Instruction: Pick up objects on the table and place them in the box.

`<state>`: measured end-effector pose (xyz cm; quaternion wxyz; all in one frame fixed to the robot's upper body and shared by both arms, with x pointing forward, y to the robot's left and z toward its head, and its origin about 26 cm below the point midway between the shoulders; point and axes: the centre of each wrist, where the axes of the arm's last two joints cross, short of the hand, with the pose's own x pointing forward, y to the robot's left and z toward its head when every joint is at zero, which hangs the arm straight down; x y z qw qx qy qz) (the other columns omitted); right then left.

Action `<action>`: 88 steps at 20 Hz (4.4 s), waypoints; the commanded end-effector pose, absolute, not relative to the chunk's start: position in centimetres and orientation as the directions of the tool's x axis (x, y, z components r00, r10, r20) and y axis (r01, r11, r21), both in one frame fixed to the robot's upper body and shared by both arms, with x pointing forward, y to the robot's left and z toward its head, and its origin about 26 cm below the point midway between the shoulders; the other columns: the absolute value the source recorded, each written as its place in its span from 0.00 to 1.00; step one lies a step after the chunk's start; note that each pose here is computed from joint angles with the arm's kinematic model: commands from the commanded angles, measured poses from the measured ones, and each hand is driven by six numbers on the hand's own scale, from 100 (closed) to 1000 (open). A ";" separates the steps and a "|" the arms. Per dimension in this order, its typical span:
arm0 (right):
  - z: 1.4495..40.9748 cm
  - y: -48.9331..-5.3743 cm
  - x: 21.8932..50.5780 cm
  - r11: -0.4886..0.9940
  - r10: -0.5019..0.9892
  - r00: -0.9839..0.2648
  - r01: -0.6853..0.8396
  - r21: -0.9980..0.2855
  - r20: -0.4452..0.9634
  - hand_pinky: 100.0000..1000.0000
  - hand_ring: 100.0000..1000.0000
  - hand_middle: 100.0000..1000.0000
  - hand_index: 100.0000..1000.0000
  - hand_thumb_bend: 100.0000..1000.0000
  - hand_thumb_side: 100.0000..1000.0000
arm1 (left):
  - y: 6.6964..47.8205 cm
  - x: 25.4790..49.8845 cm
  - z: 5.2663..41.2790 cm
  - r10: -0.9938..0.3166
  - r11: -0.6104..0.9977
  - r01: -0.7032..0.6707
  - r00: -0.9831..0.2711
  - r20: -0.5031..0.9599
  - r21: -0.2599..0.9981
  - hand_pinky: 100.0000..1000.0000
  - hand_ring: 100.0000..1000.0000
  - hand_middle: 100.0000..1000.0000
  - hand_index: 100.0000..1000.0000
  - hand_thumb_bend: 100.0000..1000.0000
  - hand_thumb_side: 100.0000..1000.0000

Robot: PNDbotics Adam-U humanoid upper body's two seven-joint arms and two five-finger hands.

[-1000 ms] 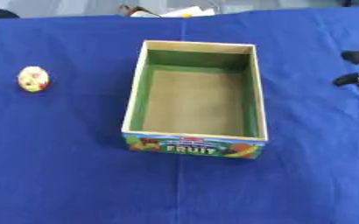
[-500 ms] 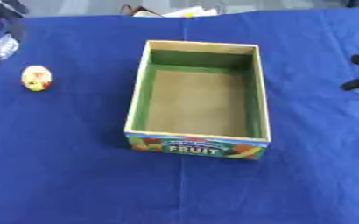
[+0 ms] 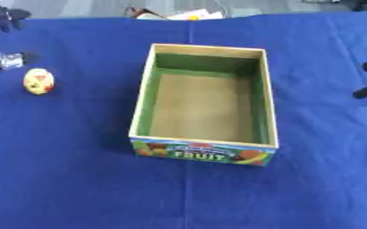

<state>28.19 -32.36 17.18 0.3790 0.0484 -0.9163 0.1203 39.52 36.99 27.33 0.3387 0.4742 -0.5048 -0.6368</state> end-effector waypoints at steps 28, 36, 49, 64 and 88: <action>18.0 -32.0 28.1 0.952 0.033 -0.726 -0.186 -0.243 0.687 0.53 0.78 0.56 0.88 0.00 1.00 | 41.3 44.3 23.2 -0.969 -0.243 0.256 -0.100 -0.225 0.936 0.52 0.76 0.80 1.00 0.47 0.88; 17.9 -31.9 28.1 0.951 0.039 -0.726 -0.183 -0.248 0.687 0.54 0.78 0.56 0.89 0.00 1.00 | 41.2 44.6 22.8 -0.973 -0.226 0.223 -0.092 -0.210 0.948 0.49 0.71 0.72 1.00 0.32 0.82; 17.8 -31.9 28.1 0.953 0.041 -0.720 -0.180 -0.244 0.693 0.54 0.79 0.56 0.89 0.00 1.00 | 40.5 44.5 23.4 -0.974 -0.193 0.164 -0.149 -0.169 0.967 0.39 0.60 0.59 0.84 0.08 0.51; 17.8 -31.9 28.1 0.952 0.041 -0.710 -0.185 -0.242 0.703 0.54 0.79 0.56 0.89 0.00 1.00 | 39.5 44.1 25.5 -0.975 -0.161 0.052 -0.160 -0.151 0.986 0.34 0.55 0.57 0.83 0.00 0.18; 17.9 -32.1 28.0 0.954 0.026 -0.701 -0.196 -0.228 0.712 0.54 0.79 0.56 0.90 0.00 1.00 | 35.7 41.8 31.5 -0.936 -0.010 -0.072 -0.350 -0.035 0.997 0.34 0.52 0.56 0.80 0.00 0.16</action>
